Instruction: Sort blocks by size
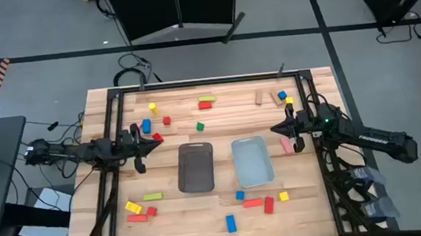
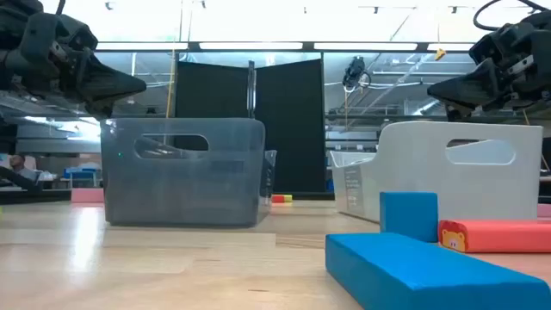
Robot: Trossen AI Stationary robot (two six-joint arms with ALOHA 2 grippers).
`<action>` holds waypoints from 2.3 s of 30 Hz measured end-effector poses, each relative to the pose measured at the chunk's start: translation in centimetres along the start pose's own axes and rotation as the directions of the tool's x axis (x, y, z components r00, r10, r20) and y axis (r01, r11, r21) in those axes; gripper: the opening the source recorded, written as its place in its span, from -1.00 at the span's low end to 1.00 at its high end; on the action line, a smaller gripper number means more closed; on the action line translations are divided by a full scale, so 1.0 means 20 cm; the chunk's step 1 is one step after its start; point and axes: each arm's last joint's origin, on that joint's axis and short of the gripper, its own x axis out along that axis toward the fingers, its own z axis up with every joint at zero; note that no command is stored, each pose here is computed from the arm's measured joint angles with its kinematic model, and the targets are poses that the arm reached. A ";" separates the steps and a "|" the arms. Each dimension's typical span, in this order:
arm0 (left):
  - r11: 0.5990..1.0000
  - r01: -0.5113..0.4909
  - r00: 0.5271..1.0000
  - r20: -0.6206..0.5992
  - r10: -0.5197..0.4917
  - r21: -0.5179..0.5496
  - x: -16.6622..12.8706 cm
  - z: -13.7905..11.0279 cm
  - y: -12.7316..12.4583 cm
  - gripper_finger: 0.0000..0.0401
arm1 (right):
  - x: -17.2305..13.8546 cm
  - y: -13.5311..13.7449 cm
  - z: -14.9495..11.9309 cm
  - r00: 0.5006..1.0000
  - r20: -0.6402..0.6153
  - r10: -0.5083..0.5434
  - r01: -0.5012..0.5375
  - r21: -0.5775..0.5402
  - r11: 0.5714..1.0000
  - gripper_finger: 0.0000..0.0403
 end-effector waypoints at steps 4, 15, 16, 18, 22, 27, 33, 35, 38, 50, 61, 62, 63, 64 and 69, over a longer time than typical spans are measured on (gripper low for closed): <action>1.000 0.000 1.000 0.001 0.000 0.000 0.00 0.00 0.00 -0.88 | 0.00 0.00 0.00 1.000 0.000 -0.001 0.001 0.000 1.000 -0.85; 1.000 0.000 1.000 0.000 0.000 0.000 0.00 0.00 0.00 -0.88 | 0.00 0.00 0.00 1.000 0.001 0.000 0.000 0.000 1.000 -0.85; 1.000 0.000 1.000 0.000 0.000 0.000 0.00 0.00 0.00 -0.88 | 0.00 0.00 0.00 1.000 0.000 -0.001 0.001 0.000 1.000 -0.85; 1.000 0.000 1.000 0.000 0.000 0.000 0.00 0.00 0.00 -0.88 | 0.00 0.00 0.00 1.000 0.001 0.000 0.000 0.000 1.000 -0.85; 1.000 0.000 1.000 0.000 0.000 0.000 0.00 0.00 0.00 -0.88 | 0.00 0.00 0.00 1.000 0.001 0.000 0.000 -0.001 1.000 -0.85; 1.000 0.000 1.000 0.001 0.000 0.000 0.00 0.00 0.00 -0.88 | 0.00 0.00 0.00 1.000 0.000 -0.001 0.001 0.000 1.000 -0.85; 1.000 0.000 1.000 0.001 0.000 0.000 0.00 0.00 0.00 -0.88 | 0.00 0.00 0.00 1.000 0.000 -0.001 0.001 0.000 1.000 -0.85; 1.000 0.002 1.000 0.013 -0.002 -0.005 0.00 0.01 0.00 -0.88 | 0.00 0.00 0.00 1.000 0.001 -0.001 0.001 -0.001 1.000 -0.85; 1.000 0.008 0.999 0.044 -0.007 -0.017 0.00 0.02 0.00 -0.88 | 0.00 0.00 0.00 1.000 0.004 0.000 0.000 -0.002 1.000 -0.85; 0.972 0.098 0.953 0.302 -0.031 -0.212 -0.02 0.15 -0.02 -0.88 | -0.01 0.01 0.13 0.974 0.225 -0.012 -0.082 0.404 0.911 -0.85; 0.965 -0.047 0.981 0.169 0.093 -0.258 0.03 0.09 -0.01 -0.88 | 0.01 0.05 0.16 0.872 -0.483 -0.076 0.345 0.496 0.797 -0.96; 0.965 -0.066 0.981 0.160 0.110 -0.256 0.04 0.08 -0.01 -0.88 | 0.02 0.05 0.18 0.834 -0.537 -0.128 0.421 0.468 0.777 -0.96; 0.964 -0.087 0.980 0.154 0.129 -0.252 0.05 0.08 -0.01 -0.88 | 0.02 0.06 0.21 0.794 -0.585 -0.163 0.477 0.434 0.764 -0.96; 0.963 -0.101 0.978 0.150 0.142 -0.251 0.05 0.08 -0.01 -0.88 | 0.02 0.06 0.22 0.742 -0.640 -0.199 0.542 0.398 0.740 -0.96; 0.957 -0.155 0.975 0.120 0.189 -0.245 0.08 0.06 -0.01 -0.87 | 0.03 0.07 0.17 0.426 -0.868 -0.256 0.820 0.251 0.514 -0.96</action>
